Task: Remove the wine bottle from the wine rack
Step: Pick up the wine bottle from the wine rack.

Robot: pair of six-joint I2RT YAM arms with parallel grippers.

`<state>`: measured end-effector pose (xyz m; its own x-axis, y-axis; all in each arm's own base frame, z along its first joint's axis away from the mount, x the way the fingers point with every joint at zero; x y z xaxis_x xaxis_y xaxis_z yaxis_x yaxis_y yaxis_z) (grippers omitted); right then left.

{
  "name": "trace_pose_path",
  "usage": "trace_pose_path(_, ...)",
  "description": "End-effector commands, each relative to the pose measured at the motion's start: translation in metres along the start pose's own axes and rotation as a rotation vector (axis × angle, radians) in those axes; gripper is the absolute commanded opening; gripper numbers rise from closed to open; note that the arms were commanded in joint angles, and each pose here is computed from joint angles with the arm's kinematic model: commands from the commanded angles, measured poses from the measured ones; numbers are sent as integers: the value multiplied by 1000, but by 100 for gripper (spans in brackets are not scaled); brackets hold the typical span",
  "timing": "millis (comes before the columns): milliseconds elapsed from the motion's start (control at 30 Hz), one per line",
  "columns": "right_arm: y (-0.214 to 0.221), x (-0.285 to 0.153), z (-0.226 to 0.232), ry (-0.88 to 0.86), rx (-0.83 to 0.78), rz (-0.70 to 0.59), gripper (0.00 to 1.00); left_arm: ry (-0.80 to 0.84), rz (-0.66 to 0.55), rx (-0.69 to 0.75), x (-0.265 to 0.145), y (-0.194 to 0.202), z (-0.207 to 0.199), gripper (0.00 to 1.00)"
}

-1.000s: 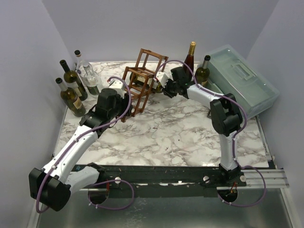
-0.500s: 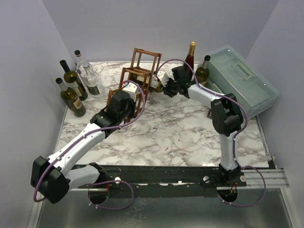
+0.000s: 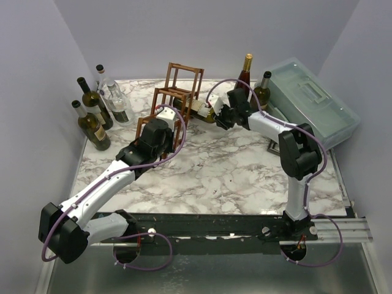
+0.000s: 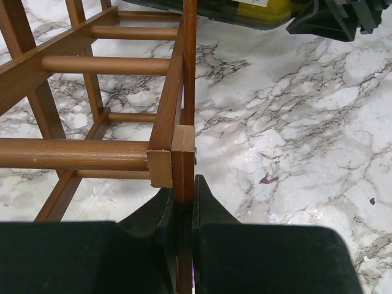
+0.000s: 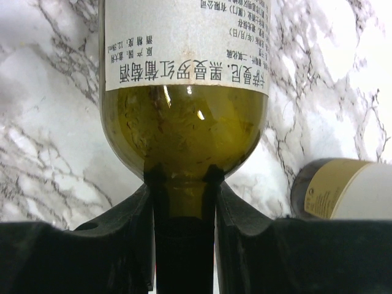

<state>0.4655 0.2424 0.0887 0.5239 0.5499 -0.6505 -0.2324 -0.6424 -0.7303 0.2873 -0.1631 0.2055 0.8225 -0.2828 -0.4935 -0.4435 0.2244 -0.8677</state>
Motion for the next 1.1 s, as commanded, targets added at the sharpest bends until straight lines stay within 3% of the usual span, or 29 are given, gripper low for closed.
trace_pose_path(0,-38,-33,-3,3,-22,-121,0,-58,7,-26,-2,4,11,0)
trace_pose_path(733,-26,-97,24,-23,-32,-89,0,-31,23,-83,-5,7,9,4)
trace_pose_path(1067,-25,-118,31,-28,-36,-84,0,-1,14,-103,-10,4,5,31)
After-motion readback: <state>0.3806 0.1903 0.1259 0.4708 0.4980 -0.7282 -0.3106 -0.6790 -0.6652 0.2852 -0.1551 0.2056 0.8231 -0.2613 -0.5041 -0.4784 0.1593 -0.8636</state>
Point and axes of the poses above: each gripper's point midway between its finger pads, its own x axis out along the fingers, its own z axis along the line the jaws close on, y = z × x, the point moved 2 cm from there along -x, back along the fingers, and after that the axes turned 7 degrees about x, right-handed, at the moved point
